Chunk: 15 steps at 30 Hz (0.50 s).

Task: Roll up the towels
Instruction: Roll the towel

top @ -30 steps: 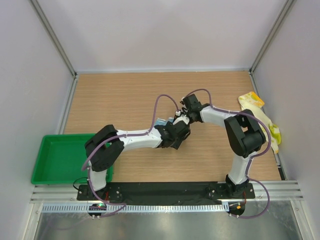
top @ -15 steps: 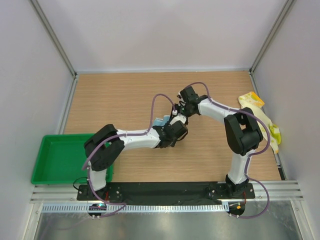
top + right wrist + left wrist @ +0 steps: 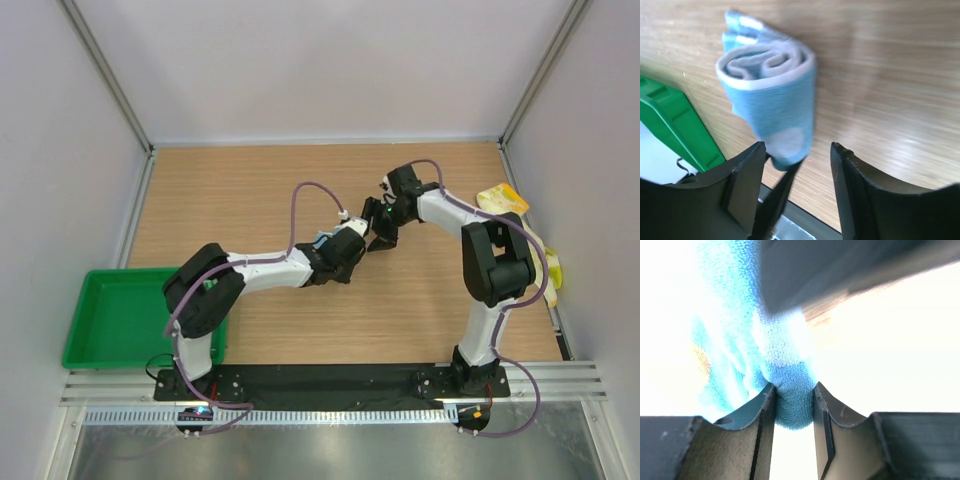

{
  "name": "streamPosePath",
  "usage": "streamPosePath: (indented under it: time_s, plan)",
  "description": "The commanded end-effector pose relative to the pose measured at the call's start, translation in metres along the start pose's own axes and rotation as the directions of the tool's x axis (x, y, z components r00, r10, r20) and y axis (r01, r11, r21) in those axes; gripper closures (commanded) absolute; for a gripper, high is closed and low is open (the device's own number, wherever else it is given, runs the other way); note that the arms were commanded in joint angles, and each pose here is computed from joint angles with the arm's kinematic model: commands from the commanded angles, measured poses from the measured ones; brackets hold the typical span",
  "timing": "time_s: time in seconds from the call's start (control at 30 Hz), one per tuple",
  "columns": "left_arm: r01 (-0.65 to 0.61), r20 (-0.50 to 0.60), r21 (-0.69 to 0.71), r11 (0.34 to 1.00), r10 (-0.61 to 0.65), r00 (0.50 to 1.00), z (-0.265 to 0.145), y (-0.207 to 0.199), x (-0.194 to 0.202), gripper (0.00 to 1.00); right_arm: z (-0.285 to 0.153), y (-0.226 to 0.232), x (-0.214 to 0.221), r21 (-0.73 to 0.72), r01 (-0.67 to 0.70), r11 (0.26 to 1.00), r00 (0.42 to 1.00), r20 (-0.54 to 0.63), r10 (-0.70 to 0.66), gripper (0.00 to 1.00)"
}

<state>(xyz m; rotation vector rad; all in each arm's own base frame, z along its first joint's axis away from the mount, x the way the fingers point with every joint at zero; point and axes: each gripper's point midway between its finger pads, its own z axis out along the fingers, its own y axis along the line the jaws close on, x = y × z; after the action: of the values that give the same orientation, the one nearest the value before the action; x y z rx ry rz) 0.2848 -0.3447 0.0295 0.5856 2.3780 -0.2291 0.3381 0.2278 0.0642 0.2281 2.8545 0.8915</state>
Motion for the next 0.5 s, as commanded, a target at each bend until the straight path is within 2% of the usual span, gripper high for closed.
streamPosePath:
  time_s: [0.0,0.2,0.3,0.47]
  plan:
    - [-0.002,-0.336,-0.027,1.0,-0.007,0.942,0.009,0.027,0.108,0.73,-0.038,0.003,-0.026,-0.05,0.006,0.999,0.997,0.071,-0.002,0.37]
    - [0.032,-0.347,0.006,0.999,-0.028,0.938,0.009,0.028,0.109,0.8,-0.07,-0.034,-0.054,0.042,-0.023,0.999,0.987,0.162,0.016,0.32]
    - [0.063,-0.34,0.026,0.998,-0.051,0.939,0.008,0.03,0.107,0.86,-0.088,-0.057,-0.064,0.056,-0.081,0.995,0.978,0.199,0.068,0.31]
    - [0.093,-0.335,0.064,0.994,-0.067,0.94,0.004,0.029,0.107,0.93,-0.106,-0.049,-0.066,0.018,-0.104,0.994,0.96,0.264,0.095,0.31]
